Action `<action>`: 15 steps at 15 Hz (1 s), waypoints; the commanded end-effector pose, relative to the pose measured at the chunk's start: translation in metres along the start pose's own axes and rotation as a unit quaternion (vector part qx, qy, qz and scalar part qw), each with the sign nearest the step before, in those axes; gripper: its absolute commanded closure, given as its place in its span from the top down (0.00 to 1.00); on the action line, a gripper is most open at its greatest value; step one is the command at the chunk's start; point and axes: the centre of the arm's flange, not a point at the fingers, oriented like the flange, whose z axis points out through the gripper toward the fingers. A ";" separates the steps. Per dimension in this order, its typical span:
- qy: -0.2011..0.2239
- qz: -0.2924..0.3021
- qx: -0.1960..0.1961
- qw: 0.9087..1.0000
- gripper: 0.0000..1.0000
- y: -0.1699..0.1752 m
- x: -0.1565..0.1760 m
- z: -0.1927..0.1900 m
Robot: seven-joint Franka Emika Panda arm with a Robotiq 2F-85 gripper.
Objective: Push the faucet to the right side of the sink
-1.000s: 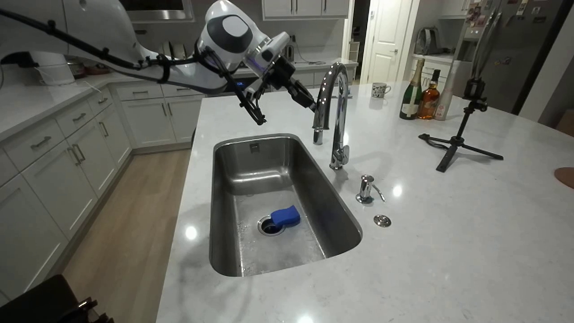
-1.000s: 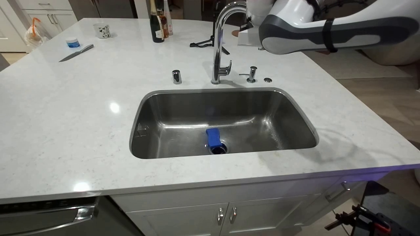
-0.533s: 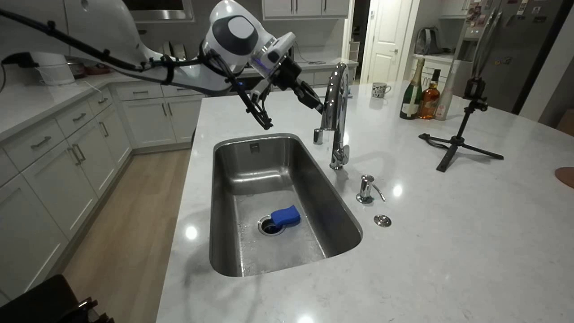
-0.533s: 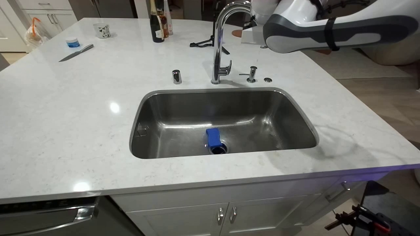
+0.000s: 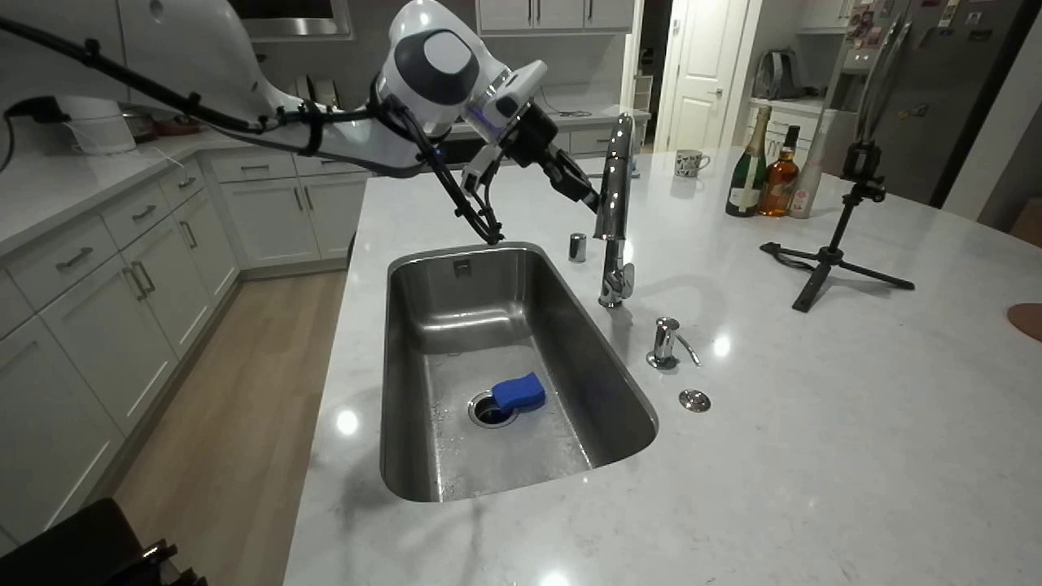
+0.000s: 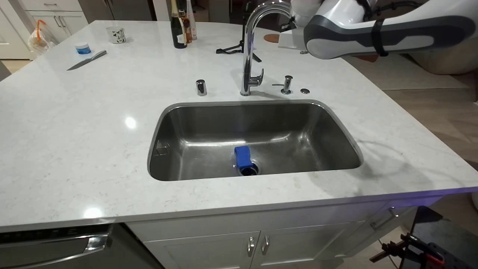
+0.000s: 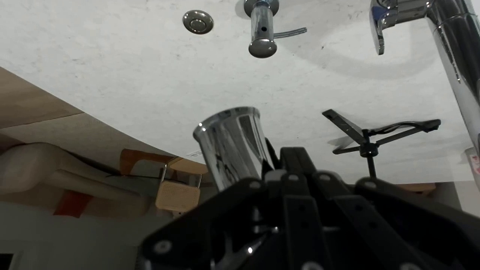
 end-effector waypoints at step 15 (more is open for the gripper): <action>-0.046 0.035 -0.050 0.997 0.80 0.087 0.023 -0.008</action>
